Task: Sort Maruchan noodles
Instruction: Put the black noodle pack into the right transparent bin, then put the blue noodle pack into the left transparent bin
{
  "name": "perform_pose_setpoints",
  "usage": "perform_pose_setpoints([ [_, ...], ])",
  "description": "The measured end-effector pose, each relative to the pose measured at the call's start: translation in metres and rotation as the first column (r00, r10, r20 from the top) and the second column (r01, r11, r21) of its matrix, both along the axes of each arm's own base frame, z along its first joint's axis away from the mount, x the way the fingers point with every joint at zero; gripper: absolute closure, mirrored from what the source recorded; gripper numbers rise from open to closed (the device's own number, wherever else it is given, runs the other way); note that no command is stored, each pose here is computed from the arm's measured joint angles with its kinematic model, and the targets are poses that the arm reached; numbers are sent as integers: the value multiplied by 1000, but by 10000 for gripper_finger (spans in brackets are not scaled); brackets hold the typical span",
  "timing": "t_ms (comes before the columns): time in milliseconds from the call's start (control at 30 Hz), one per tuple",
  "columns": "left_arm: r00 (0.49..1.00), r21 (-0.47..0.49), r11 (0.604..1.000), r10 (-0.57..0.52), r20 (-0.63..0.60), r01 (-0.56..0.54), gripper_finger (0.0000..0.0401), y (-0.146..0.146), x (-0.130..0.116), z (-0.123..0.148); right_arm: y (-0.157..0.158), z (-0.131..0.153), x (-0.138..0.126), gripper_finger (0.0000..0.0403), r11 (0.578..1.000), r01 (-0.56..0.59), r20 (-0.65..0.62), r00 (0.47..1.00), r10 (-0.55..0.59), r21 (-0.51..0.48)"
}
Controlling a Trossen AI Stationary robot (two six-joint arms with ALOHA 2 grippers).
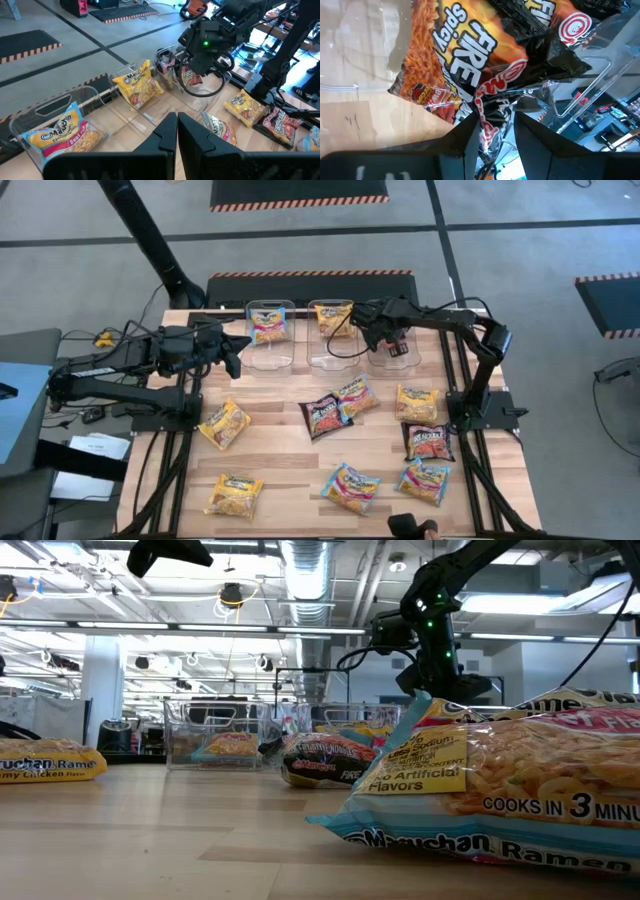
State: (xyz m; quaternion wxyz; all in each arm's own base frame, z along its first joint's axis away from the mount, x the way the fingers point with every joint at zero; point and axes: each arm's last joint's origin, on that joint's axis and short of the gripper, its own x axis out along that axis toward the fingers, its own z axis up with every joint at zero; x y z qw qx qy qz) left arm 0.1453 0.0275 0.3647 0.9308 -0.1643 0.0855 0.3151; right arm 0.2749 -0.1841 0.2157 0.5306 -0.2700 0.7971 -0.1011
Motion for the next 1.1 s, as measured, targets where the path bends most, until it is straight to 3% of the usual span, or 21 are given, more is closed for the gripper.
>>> perform_pose_setpoints([
  [767, 998, 86, 996, 34, -57, -29, 397, 1, -1, 0, 2, 2, -3, 258, 999, 50, 23, 998, -50, -7],
  [1100, 994, 107, 992, 81, -69, -73, 319, 2, -2, -1, 7, 23, -9, 258, 996, 78, 107, 992, -72, -47],
])
